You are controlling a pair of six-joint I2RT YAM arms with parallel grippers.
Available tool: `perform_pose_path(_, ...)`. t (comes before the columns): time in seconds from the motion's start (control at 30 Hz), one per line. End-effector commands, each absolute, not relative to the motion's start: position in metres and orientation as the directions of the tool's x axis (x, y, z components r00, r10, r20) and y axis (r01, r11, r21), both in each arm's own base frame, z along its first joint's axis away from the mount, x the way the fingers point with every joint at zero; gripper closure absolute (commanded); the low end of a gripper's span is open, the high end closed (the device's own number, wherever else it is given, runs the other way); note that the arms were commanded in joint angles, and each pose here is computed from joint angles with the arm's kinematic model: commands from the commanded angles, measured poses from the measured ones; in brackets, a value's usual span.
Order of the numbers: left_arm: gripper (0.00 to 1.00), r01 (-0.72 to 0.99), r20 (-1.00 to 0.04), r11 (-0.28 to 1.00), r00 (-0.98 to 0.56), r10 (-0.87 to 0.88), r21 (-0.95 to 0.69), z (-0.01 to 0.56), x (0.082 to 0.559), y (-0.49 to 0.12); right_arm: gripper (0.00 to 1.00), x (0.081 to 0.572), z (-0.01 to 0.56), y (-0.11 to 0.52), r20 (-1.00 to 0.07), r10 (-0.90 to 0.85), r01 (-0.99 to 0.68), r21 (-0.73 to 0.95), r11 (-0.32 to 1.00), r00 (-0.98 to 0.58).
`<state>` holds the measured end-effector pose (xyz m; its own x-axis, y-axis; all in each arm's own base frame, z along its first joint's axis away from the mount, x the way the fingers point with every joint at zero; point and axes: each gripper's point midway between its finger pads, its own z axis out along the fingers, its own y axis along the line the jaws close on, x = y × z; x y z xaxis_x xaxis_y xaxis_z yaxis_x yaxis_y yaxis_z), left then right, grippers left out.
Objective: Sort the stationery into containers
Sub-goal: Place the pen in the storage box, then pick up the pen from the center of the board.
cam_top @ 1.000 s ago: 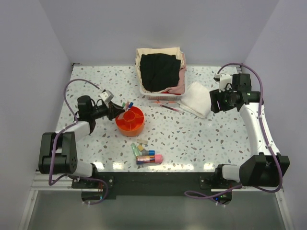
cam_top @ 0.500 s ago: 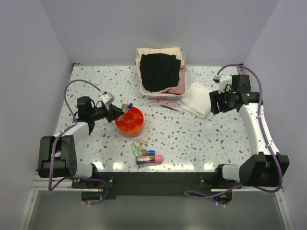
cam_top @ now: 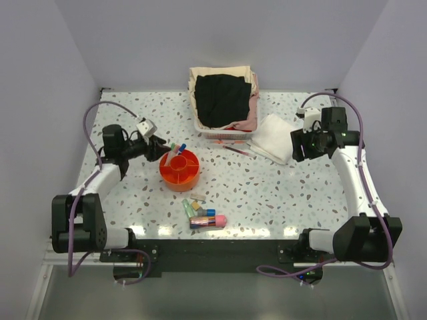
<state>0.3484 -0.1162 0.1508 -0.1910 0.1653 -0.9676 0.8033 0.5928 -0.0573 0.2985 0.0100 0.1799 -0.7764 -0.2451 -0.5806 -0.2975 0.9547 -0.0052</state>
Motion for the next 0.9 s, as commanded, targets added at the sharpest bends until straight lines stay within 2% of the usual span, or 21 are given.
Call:
perform_pose_path(0.0,0.53,0.821,-0.992,0.563,0.035,0.125,0.099,0.250,0.372,-0.120,0.37,0.303,0.189,0.008,-0.626,-0.235,-0.283,-0.024,0.959,-0.743)
perform_pose_path(0.13,0.51,0.864,-0.984,0.473,0.137,0.113,0.175,0.298,0.380,-0.146,0.37,0.304,0.188,0.010,-0.634,-0.233,-0.287,-0.019,0.958,-0.737)
perform_pose_path(0.17,0.50,0.902,-0.976,0.386,0.141,0.163,0.195,0.288,0.370,-0.173,0.37,0.305,0.187,0.011,-0.638,-0.233,-0.290,-0.016,0.957,-0.734)
perform_pose_path(0.2,0.50,0.904,-0.964,0.352,0.181,0.197,0.242,0.298,0.377,-0.185,0.37,0.306,0.189,0.012,-0.644,-0.230,-0.293,-0.010,0.956,-0.729)
perform_pose_path(0.27,0.50,0.947,-0.949,0.228,0.162,0.270,0.226,0.275,0.359,-0.215,0.37,0.306,0.194,0.022,-0.659,-0.239,-0.336,0.021,0.942,-0.713)
perform_pose_path(0.33,0.50,0.964,-0.943,0.186,0.124,0.308,0.188,0.267,0.356,-0.228,0.37,0.306,0.204,0.032,-0.680,-0.299,-0.417,0.010,0.909,-0.669)
perform_pose_path(0.47,0.49,0.969,-0.907,0.091,0.180,0.381,0.230,0.251,0.340,-0.261,0.38,0.305,0.214,0.055,-0.688,-0.431,-0.537,-0.071,0.841,-0.583)
perform_pose_path(0.6,0.49,0.966,-0.820,-0.023,0.231,0.524,0.257,0.214,0.341,-0.290,0.38,0.305,0.217,0.058,-0.697,-0.445,-0.555,-0.081,0.828,-0.561)
perform_pose_path(0.67,0.49,0.970,-0.780,-0.110,0.240,0.578,0.217,0.196,0.332,-0.304,0.38,0.307,0.219,0.060,-0.714,-0.445,-0.559,-0.091,0.824,-0.540)
perform_pose_path(0.73,0.50,0.973,-0.740,-0.146,0.230,0.632,0.178,0.179,0.341,-0.313,0.38,0.305,0.216,0.061,-0.720,-0.437,-0.561,-0.081,0.824,-0.539)
perform_pose_path(0.87,0.50,0.962,-0.710,-0.184,0.271,0.650,0.200,0.162,0.352,-0.335,0.39,0.297,0.212,0.066,-0.730,-0.427,-0.572,-0.060,0.818,-0.534)
